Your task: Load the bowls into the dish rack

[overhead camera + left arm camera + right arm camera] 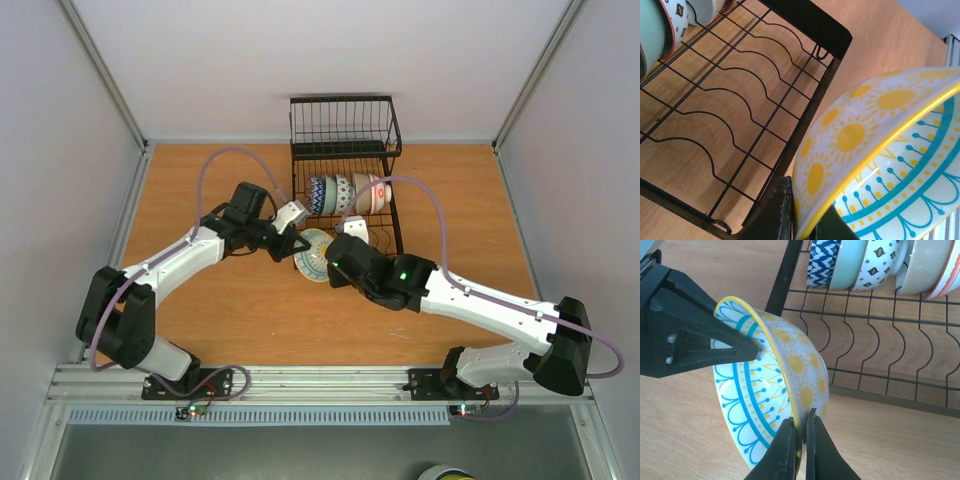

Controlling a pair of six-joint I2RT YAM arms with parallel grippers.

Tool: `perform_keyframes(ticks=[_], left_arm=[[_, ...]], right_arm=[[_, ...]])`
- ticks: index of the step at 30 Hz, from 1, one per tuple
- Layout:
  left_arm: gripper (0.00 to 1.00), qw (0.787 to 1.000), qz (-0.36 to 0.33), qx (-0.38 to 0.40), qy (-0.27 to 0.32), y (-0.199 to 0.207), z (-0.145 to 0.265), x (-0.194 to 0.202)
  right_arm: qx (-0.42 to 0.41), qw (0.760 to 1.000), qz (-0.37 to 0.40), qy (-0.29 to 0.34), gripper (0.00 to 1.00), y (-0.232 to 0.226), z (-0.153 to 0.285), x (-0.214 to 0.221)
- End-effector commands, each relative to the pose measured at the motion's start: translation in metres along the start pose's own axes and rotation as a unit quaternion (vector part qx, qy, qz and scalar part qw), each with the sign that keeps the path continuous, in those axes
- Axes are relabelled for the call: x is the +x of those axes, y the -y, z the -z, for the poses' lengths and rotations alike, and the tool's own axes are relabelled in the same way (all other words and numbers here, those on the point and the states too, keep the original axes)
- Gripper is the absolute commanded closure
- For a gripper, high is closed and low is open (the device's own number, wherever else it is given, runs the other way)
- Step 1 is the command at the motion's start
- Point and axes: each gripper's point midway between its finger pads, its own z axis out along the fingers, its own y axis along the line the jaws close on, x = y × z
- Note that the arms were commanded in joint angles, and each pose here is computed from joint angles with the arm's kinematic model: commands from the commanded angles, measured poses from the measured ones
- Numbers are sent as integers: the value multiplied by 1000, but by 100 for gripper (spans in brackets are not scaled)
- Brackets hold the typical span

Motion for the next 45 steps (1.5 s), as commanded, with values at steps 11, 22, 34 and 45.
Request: perform_keyframes(ticks=[11,22,34,45], left_arm=[[100,985,-104,120,62,61,17,-10],[100,971,-87,200,97,70,39,-18],[100,968,-68,212,112,66,48,-25],[82,972,-65,196,112,63,48,-27]], right_arm=[[-165,984,-36,53,25,-22,18,-3],[-288,951,-106,31,14,-28,25,20],[-406,906,-119,9,45,-58,36,23],[-416,904,-101,0,99,-69,32,18]])
